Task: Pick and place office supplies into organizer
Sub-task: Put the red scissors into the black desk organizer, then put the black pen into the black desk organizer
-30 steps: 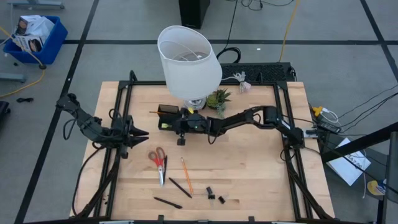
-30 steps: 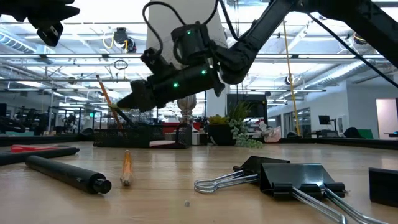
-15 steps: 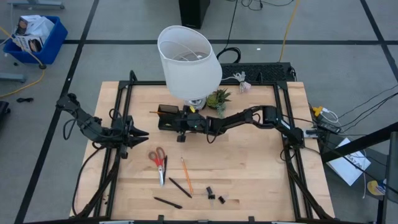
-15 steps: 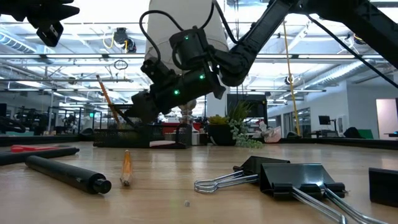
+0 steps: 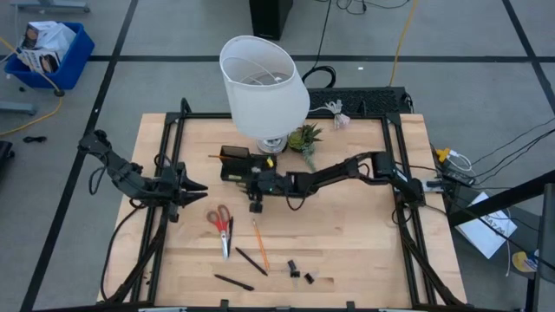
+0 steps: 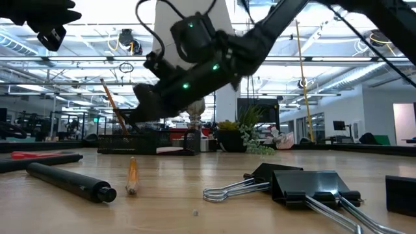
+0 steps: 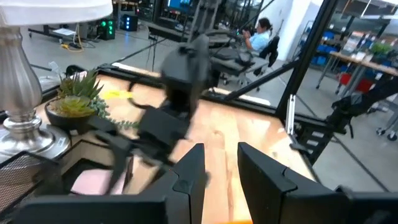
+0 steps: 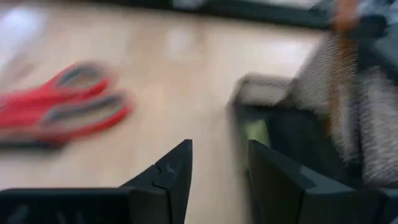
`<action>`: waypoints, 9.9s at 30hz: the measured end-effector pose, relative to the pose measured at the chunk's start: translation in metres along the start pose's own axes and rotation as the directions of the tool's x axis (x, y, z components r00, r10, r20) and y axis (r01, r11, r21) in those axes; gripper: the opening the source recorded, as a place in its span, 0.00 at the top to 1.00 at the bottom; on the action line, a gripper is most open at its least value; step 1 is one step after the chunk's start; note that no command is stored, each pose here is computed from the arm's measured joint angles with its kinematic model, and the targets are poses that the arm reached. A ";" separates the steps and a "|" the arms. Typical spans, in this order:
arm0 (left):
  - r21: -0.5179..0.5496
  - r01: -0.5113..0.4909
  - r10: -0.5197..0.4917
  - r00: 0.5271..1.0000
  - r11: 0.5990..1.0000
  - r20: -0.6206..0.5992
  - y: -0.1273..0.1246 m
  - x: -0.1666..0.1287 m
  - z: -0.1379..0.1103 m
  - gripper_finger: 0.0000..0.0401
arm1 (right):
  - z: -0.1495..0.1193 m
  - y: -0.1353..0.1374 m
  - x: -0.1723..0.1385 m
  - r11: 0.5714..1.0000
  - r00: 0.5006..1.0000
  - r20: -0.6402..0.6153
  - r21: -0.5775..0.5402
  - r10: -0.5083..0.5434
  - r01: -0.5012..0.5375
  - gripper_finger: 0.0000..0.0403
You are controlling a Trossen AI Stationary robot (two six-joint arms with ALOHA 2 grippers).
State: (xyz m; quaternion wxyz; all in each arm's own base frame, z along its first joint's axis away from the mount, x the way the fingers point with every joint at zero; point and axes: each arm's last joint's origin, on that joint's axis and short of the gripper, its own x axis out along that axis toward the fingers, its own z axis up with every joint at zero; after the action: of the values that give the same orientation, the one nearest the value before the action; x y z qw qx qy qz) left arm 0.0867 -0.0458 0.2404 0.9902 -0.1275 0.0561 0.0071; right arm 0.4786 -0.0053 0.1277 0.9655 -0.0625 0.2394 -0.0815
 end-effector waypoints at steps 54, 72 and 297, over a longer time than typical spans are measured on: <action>0.129 0.071 -0.047 0.984 0.989 -0.174 -0.026 0.037 -0.023 0.76 | -0.116 -0.017 -0.319 0.979 0.857 0.506 0.203 -0.094 -0.013 0.66; 0.141 0.190 -0.140 0.942 0.972 -0.305 -0.026 0.035 -0.032 0.76 | -0.114 -0.026 -0.329 0.949 0.813 0.523 0.297 -0.256 0.108 0.65; 0.467 -0.198 0.503 0.447 0.862 -0.740 -0.004 0.125 0.032 0.81 | -0.115 -0.026 -0.329 0.949 0.813 0.523 0.296 -0.255 0.107 0.65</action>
State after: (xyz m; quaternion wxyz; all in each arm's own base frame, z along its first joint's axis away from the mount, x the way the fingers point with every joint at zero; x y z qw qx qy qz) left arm 0.2144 -0.0421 0.2582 0.8191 0.0584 0.5523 0.1433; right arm 0.1340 0.0216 0.1802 0.9807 0.0173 -0.0704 -0.1818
